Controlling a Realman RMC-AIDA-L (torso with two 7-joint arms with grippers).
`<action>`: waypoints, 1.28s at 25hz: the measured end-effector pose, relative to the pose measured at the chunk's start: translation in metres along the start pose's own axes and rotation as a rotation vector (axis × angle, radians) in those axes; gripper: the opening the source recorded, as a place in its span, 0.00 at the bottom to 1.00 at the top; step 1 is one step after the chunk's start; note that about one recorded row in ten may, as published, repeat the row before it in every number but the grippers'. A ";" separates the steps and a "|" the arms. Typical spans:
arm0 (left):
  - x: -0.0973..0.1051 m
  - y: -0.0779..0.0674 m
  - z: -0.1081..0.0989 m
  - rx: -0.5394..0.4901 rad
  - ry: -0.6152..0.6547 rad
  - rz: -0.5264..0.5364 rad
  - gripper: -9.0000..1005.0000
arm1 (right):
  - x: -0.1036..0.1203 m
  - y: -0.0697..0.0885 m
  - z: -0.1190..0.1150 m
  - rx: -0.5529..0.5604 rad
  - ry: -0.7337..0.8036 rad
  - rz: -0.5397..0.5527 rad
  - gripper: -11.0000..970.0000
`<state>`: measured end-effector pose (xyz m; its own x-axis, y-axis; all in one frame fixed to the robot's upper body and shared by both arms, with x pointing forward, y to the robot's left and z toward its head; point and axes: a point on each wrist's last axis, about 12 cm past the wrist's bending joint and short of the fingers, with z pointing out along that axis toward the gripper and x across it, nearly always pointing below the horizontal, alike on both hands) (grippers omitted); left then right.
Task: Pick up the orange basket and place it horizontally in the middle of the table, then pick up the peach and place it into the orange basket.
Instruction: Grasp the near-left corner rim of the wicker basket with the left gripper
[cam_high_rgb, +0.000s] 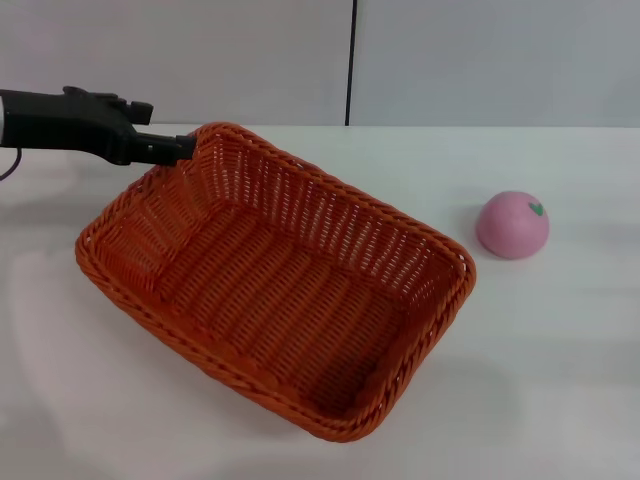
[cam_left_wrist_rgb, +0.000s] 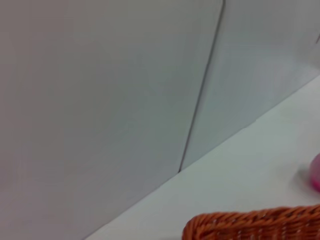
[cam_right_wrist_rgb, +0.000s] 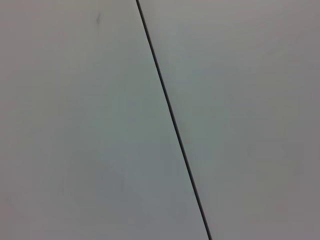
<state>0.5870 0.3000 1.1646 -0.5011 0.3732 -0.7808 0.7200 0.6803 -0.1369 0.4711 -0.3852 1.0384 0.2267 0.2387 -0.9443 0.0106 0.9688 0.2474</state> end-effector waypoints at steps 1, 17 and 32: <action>0.000 0.000 0.000 0.000 0.000 0.000 0.79 | 0.000 0.000 0.000 0.002 0.001 0.000 0.85; 0.009 -0.001 0.025 -0.027 0.072 -0.038 0.79 | 0.001 -0.007 -0.003 0.044 0.021 -0.007 0.85; 0.016 0.002 0.032 -0.051 0.123 -0.099 0.78 | 0.001 -0.009 0.001 0.050 0.030 -0.022 0.85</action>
<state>0.5954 0.2873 1.1325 -0.6254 0.3747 -0.6844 0.6407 0.7473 -0.1763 0.4726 -0.3943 1.0357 0.1963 0.2200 -0.9555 0.0646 0.9695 0.2365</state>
